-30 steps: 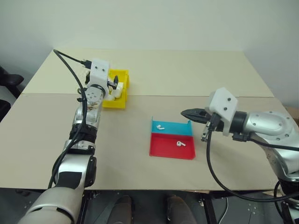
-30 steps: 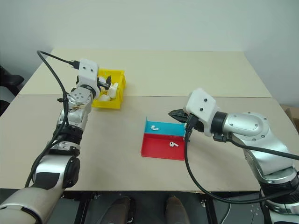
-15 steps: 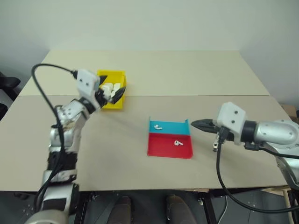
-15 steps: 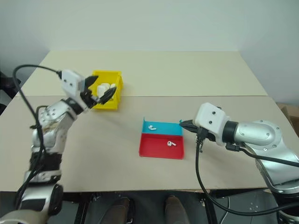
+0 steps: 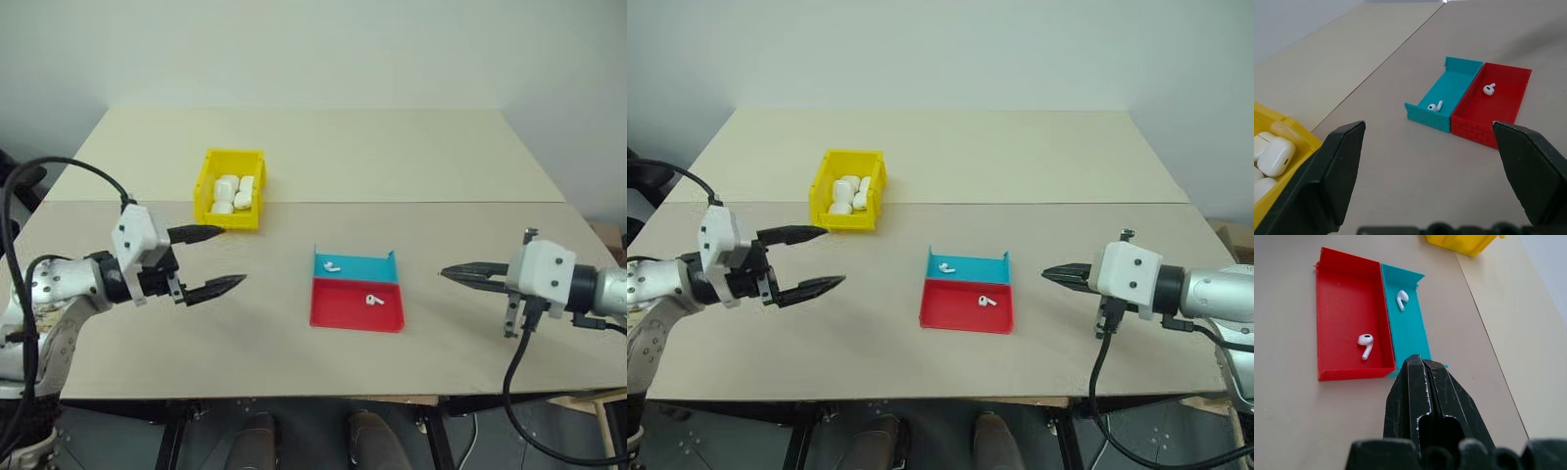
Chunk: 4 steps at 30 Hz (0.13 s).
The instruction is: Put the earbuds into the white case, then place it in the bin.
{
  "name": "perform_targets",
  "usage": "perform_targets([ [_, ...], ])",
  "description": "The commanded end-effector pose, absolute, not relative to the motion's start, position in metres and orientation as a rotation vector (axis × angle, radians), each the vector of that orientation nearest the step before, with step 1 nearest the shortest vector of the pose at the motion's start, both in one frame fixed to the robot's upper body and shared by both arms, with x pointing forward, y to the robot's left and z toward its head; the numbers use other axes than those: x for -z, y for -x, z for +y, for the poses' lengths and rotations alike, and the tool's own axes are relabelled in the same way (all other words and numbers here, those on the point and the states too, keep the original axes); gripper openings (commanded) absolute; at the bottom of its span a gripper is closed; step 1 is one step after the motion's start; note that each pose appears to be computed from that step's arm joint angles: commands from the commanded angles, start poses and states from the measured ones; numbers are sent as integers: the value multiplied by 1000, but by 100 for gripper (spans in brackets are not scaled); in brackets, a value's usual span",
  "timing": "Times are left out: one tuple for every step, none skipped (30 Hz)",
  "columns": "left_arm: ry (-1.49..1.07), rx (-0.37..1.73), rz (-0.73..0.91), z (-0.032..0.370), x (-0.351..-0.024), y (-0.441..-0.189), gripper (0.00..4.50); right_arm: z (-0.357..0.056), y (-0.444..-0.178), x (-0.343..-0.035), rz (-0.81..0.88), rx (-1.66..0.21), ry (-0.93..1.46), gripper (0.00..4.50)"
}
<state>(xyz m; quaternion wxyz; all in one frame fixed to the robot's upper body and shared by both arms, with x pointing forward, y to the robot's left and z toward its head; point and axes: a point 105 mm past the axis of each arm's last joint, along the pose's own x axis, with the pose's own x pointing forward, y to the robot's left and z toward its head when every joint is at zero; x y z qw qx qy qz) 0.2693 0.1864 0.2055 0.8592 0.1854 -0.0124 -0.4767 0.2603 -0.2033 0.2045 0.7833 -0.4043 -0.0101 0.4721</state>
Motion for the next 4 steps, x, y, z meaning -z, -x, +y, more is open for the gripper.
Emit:
perform_targets([
  [-410,966,-83,187,-218,-266,449,-202,-261,-218,-79,-1019,920,0],
  [-407,954,-83,187,-218,-266,449,-201,-264,-217,-81,-1022,918,0],
  [-406,944,-80,188,-217,-266,449,-199,-265,-216,-82,-1024,914,0],
  [-419,940,-79,188,-216,-266,449,-198,-267,-216,-87,-1029,913,0],
])
